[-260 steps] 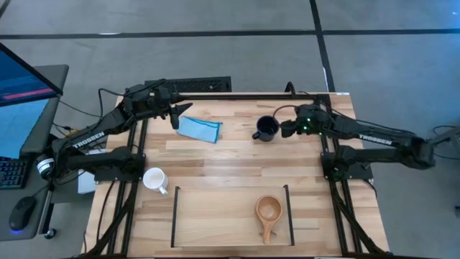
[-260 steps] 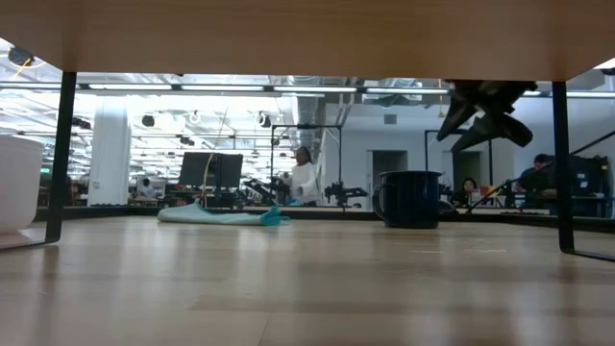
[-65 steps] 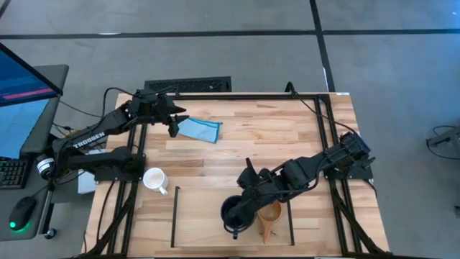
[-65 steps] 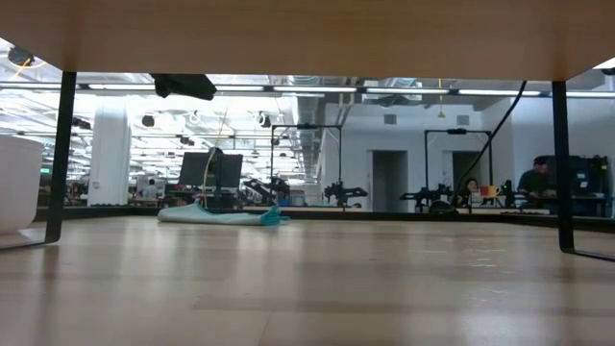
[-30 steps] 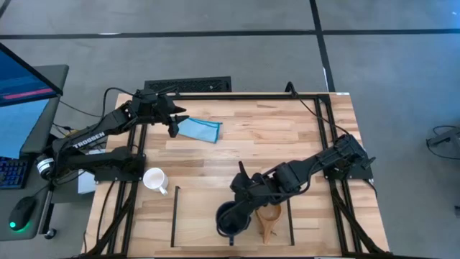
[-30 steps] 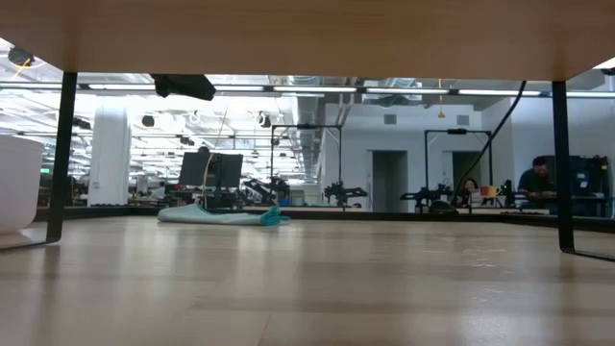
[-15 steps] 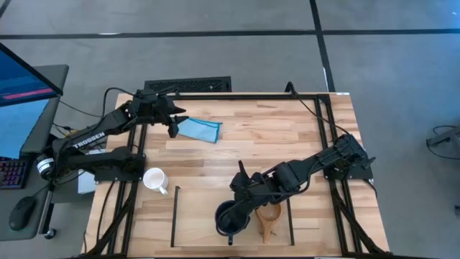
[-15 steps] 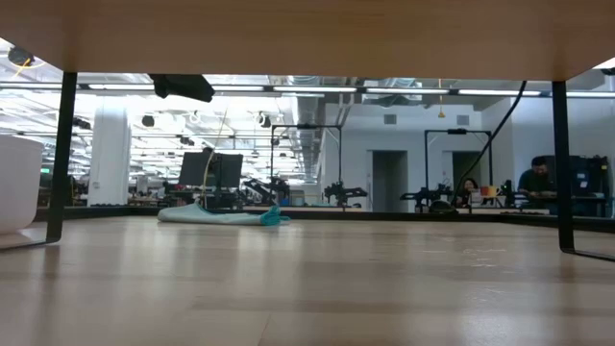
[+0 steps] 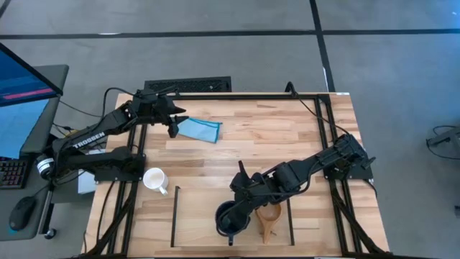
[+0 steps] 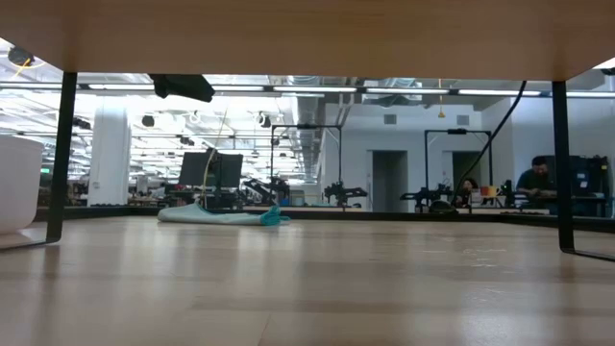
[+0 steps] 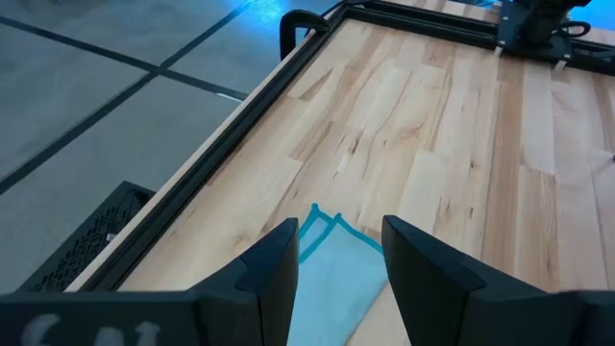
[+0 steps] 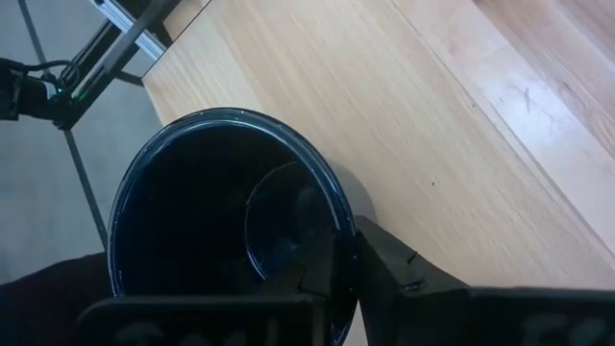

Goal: Stack small to large cups/mugs on shelf
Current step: Put the dark blue mug on the shelf

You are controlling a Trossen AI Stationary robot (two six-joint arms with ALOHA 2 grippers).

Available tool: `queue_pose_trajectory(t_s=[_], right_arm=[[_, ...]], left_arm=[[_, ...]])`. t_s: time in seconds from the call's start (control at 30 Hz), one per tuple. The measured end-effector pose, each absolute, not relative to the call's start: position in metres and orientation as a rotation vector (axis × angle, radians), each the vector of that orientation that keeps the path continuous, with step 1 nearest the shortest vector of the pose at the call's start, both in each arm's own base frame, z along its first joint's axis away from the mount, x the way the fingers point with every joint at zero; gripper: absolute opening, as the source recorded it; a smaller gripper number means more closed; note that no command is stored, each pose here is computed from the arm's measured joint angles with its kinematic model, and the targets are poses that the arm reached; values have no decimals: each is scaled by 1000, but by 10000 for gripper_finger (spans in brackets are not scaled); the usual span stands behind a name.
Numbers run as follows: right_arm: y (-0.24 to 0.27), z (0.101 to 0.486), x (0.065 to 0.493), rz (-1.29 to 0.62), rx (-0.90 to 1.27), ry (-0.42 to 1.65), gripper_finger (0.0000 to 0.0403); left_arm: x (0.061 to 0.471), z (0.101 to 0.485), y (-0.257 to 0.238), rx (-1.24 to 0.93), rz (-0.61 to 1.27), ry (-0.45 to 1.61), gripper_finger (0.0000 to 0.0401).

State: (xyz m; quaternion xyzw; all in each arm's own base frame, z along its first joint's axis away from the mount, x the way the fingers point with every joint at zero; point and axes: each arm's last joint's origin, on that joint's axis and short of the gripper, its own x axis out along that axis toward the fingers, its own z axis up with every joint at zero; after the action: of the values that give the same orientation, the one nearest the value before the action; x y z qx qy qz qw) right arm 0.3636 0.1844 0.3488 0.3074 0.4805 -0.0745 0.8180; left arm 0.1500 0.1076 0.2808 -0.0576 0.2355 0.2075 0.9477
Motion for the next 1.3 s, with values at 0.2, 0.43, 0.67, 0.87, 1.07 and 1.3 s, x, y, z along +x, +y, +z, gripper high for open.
queue_pose_trajectory(t_s=[0.2,0.43,0.67,0.87,1.07,1.3], right_arm=[[185,349,363,-153,658,1028,51],[184,349,363,-153,658,1029,52],[185,349,363,-153,659,1030,52],[185,349,363,-157,666,1030,52],[185,349,363,-162,675,1030,52],[185,349,363,-161,676,1031,52]], left_arm=[[150,281,108,-117,422,479,142],[150,281,108,-117,423,478,142],[150,281,108,-117,423,478,142],[150,281,108,-113,423,478,142],[150,281,108,-113,423,478,142],[150,281,108,-112,423,478,142]])
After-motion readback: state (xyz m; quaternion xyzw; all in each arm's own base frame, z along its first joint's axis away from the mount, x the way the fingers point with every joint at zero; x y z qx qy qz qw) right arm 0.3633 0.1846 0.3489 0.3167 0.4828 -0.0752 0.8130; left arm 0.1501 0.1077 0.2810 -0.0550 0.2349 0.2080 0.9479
